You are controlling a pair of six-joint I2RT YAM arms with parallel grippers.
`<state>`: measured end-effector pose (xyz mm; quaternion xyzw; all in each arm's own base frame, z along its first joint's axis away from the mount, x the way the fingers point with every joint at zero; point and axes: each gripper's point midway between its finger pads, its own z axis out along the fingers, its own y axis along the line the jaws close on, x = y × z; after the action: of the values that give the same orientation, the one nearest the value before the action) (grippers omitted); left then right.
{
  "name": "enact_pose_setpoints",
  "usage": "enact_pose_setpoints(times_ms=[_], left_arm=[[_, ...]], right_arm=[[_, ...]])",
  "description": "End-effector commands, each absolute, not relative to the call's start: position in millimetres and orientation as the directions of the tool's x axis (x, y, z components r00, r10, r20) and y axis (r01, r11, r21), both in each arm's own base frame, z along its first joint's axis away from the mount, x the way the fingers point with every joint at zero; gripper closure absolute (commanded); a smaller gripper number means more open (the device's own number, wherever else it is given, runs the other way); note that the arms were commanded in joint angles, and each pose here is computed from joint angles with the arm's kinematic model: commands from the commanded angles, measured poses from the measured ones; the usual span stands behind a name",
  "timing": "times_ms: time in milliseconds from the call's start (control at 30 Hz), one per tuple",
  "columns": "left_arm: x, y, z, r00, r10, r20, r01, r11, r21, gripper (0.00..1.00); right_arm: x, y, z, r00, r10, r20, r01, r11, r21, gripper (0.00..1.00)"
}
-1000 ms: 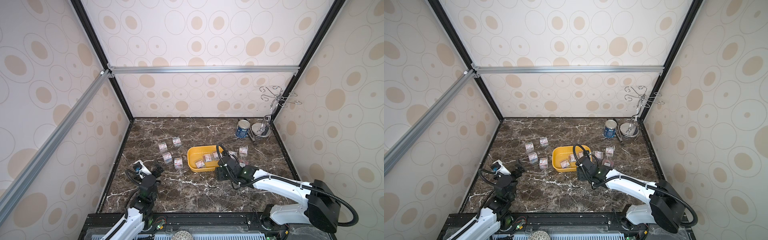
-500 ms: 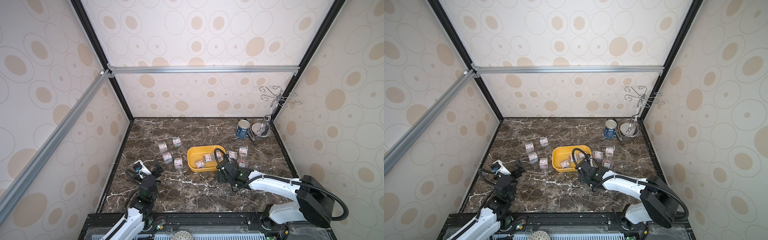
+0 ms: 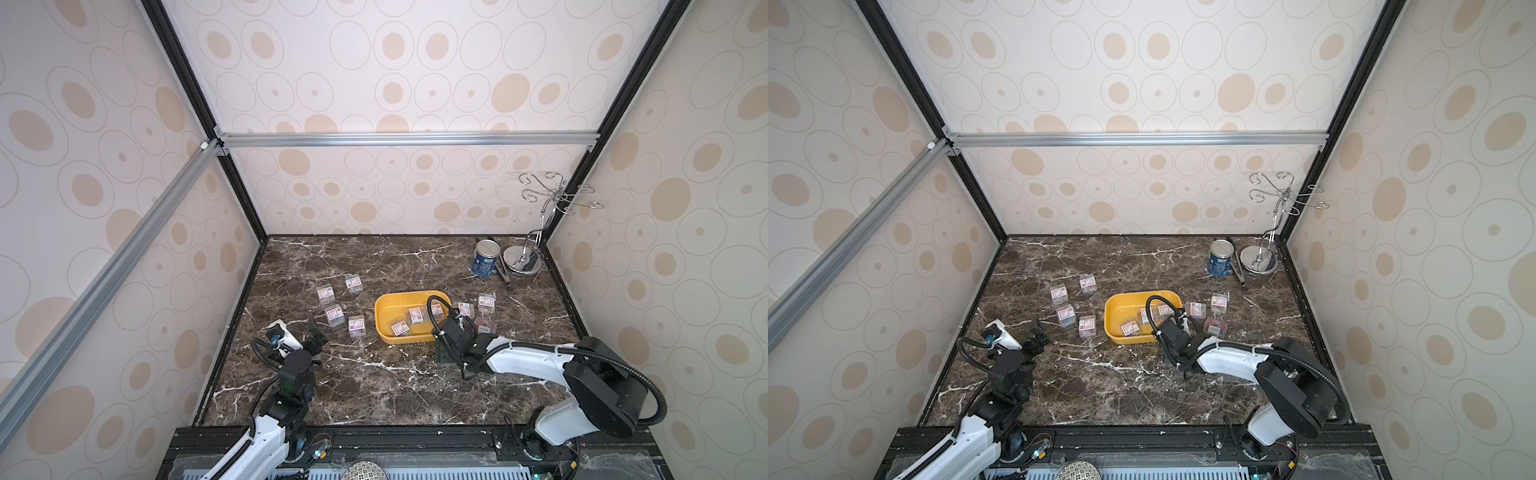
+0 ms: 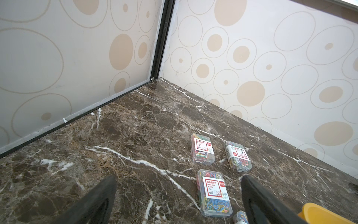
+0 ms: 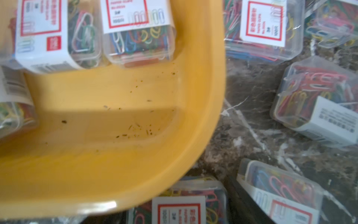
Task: Take the paper clips out of the storage box
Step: Place the boxed paper clips at the center of the board.
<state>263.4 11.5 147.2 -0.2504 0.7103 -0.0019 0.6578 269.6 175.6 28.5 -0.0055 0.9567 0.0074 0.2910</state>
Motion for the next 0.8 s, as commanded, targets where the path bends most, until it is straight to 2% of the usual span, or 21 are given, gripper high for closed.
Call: enact_pose_setpoints(times_ms=[0,200,300,433,567,767], left_arm=[[263.4,15.4,152.4,0.013,-0.373,-0.928,-0.374,0.859,-0.351,0.00],[263.5,15.4,152.1,0.012,-0.373,-0.928,-0.374,0.859,-0.350,0.00],[263.4,15.3,152.2,0.013,-0.374,-0.927,-0.373,0.858,-0.352,0.00],[264.0,15.1,152.0,0.011,-0.373,-0.928,-0.374,0.859,-0.350,0.00],[265.2,14.4,151.7,0.004,-0.371,-0.929,-0.375,0.860,-0.345,0.00],[267.6,11.1,151.5,-0.008,-0.362,-0.932,-0.362,0.870,-0.335,0.00]], right_arm=[[275.0,161.0,21.4,-0.837,0.015,-0.547,0.023,1.000,-0.008,0.38],[283.6,159.7,25.3,-0.832,0.032,-0.554,0.031,0.999,0.012,0.33],[287.6,161.1,27.6,-0.827,0.025,-0.561,0.026,1.000,0.005,0.26],[290.5,164.0,39.4,-0.819,0.028,-0.573,0.021,1.000,0.019,0.24],[290.1,162.1,60.1,-0.790,0.046,-0.611,0.022,0.999,0.047,0.15],[291.1,155.2,91.2,-0.741,0.069,-0.668,0.029,0.997,0.070,0.14]])
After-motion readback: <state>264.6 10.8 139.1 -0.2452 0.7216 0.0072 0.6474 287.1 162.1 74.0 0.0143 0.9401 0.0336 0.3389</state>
